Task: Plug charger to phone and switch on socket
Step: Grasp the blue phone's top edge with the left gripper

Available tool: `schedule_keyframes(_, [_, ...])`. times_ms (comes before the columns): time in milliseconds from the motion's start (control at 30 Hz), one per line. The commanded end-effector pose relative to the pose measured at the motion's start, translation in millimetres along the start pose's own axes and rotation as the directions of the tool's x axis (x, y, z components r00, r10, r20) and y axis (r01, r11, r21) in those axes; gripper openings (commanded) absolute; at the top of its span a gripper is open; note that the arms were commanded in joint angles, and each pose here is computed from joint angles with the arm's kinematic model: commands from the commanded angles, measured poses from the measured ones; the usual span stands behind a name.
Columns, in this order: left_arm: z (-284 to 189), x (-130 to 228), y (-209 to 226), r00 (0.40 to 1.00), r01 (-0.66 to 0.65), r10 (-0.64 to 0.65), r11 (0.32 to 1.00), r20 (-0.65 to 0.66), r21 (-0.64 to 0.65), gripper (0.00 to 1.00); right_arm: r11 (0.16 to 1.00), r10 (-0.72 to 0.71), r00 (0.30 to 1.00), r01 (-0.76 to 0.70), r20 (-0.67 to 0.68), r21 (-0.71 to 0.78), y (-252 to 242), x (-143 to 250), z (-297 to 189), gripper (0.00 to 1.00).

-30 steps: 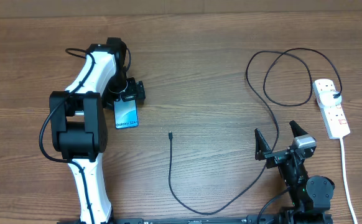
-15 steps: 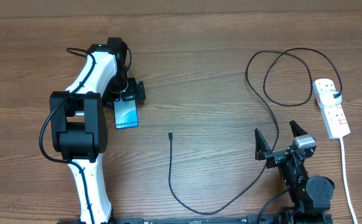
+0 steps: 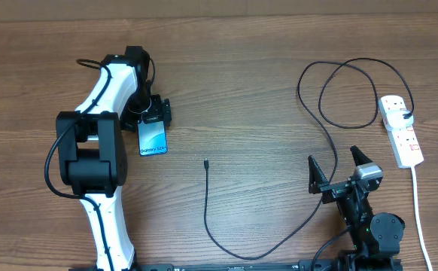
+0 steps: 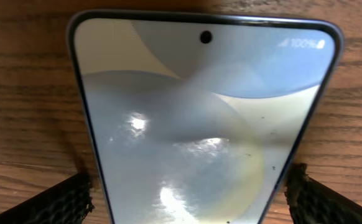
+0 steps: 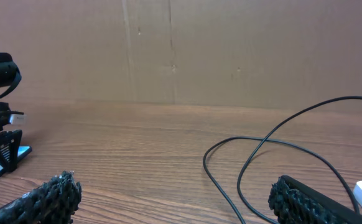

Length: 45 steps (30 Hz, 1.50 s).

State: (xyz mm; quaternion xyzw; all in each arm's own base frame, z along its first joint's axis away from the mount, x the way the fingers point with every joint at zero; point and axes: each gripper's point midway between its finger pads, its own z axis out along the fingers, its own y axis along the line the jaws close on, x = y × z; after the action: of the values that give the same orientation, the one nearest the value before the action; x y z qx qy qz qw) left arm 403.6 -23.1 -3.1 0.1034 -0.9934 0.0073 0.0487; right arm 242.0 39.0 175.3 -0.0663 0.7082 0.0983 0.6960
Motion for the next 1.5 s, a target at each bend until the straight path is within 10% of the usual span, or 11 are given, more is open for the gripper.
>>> schedule_keyframes(0, [50,22,15,0.991,-0.016,0.013,0.999,-0.134,-0.028,0.92,1.000,-0.002,1.000,0.002,0.002,0.001,0,2,0,1.00])
schedule_keyframes(700, [50,24,7,0.990,-0.040,0.036,0.999,-0.133,-0.032,0.64,1.000,-0.002,1.000,0.002,0.002,0.001,0,2,0,1.00])
schedule_keyframes(1467, [-8,5,-29,0.993,-0.068,0.082,0.986,-0.082,0.154,0.64,1.000,-0.002,1.000,0.002,0.002,0.001,0,2,0,1.00])
